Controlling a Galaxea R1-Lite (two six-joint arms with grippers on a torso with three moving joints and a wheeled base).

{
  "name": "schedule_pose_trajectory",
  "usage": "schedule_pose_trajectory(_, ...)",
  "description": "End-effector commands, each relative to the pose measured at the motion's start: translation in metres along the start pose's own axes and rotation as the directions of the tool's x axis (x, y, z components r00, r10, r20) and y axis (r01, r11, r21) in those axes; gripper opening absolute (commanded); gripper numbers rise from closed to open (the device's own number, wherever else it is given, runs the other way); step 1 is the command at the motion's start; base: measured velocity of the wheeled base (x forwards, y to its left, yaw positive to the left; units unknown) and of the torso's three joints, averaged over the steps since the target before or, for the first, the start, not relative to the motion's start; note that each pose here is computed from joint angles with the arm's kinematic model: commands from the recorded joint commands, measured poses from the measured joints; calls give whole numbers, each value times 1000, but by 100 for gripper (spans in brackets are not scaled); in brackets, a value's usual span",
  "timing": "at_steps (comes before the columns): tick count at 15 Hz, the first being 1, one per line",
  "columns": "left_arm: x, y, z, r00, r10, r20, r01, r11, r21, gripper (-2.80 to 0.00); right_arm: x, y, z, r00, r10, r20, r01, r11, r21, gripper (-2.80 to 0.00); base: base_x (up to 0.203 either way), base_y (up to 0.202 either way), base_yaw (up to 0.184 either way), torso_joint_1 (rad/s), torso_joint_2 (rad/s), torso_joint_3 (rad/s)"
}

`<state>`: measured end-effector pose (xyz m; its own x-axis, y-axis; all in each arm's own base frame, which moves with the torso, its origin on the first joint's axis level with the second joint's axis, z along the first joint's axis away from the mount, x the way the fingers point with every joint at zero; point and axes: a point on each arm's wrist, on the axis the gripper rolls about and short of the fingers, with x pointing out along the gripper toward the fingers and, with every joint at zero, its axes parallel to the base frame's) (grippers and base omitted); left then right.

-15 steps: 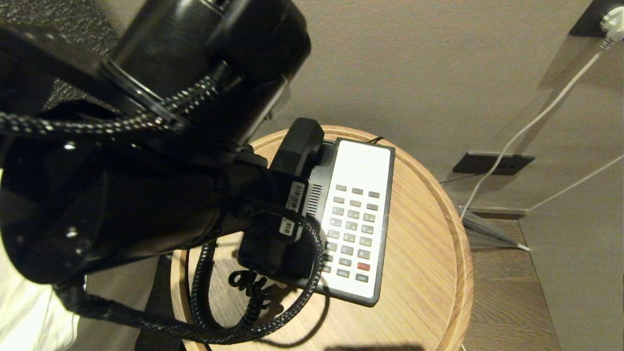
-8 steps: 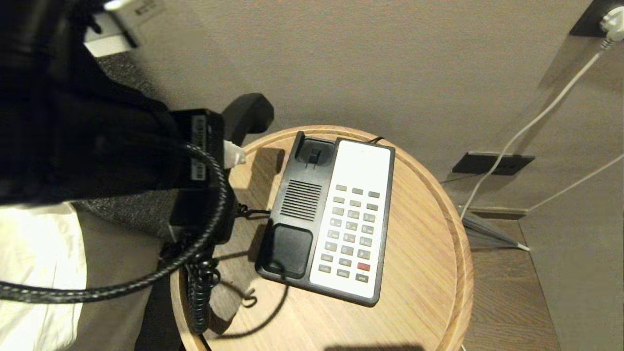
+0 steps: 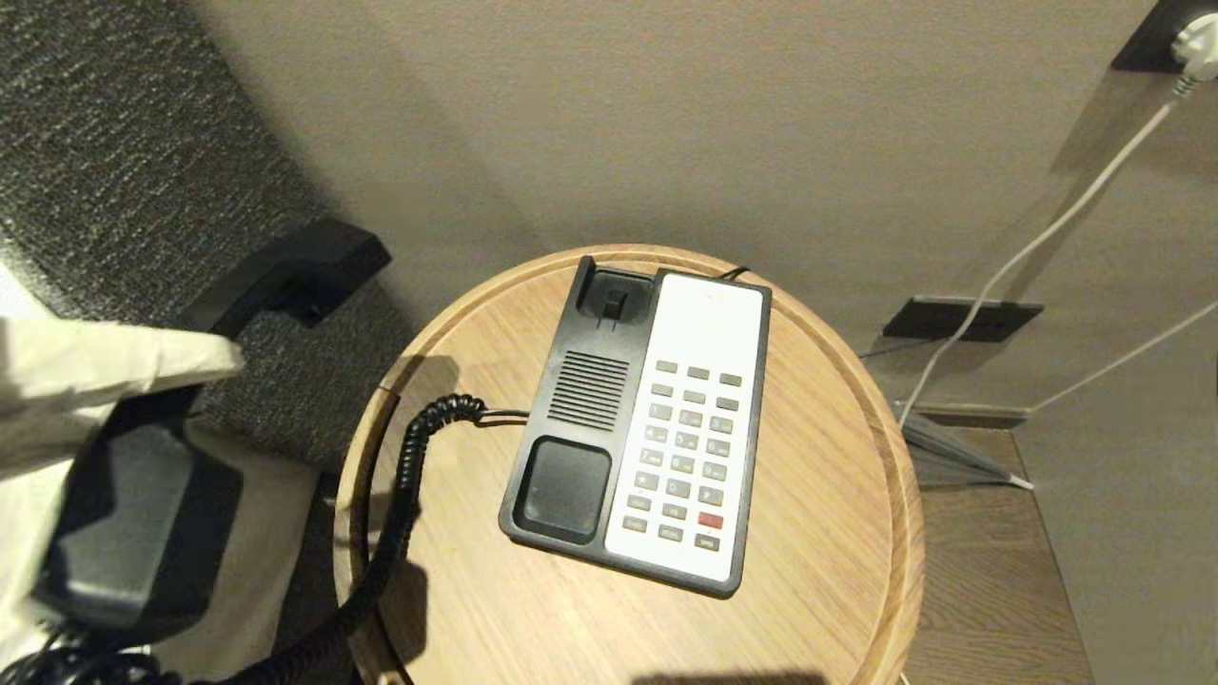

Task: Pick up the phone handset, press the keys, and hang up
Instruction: Dial the number

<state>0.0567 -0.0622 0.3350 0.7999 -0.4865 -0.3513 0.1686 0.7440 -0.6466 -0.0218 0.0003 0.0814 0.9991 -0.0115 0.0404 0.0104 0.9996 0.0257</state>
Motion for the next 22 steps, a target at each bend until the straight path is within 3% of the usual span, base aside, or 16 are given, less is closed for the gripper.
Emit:
schedule_pose_trajectory(1, -39, 41, -15, 995, -84, 62, 87, 995, -51, -280, 1, 0, -6, 1000, -1, -19, 1, 1000, 0, -280, 0, 0, 0, 0, 0, 0)
schedule_pose_trajectory(3, -46, 60, -27, 991, -113, 65, 117, 991, -60, -280, 1, 0, -6, 1000, -1, -19, 1, 1000, 0, -280, 0, 0, 0, 0, 0, 0)
schedule_pose_trajectory(6, -47, 57, -24, 984, -151, 91, 155, 987, -36, -280, 1, 0, -6, 1000, 0, -20, 0, 1000, 0, -280, 0, 0, 0, 0, 0, 0)
schedule_pose_trajectory(13, -45, 61, -28, 987, -135, 87, 137, 990, -14, -280, 1, 0, -6, 1000, 3, -20, -3, 1000, -3, -280, 0, 0, 0, 0, 0, 0)
schedule_pose_trajectory(16, -44, 62, -28, 988, -117, 99, 119, 993, -16, -280, 1, 0, -6, 1000, 18, -26, -20, 997, -71, -280, 0, 0, 0, 0, 0, 0)
schedule_pose_trajectory(18, -46, 61, -27, 987, -121, 104, 123, 992, -18, -280, -5, 1, 14, 999, 22, 34, -20, 998, -67, -280, 0, 0, 0, 0, 0, 0)
schedule_pose_trajectory(22, -51, 59, -23, 983, -141, 121, 145, 989, -19, -280, -51, 5, 102, 992, 89, 87, -85, 995, -57, -280, 0, 0, 0, 0, 0, 0)
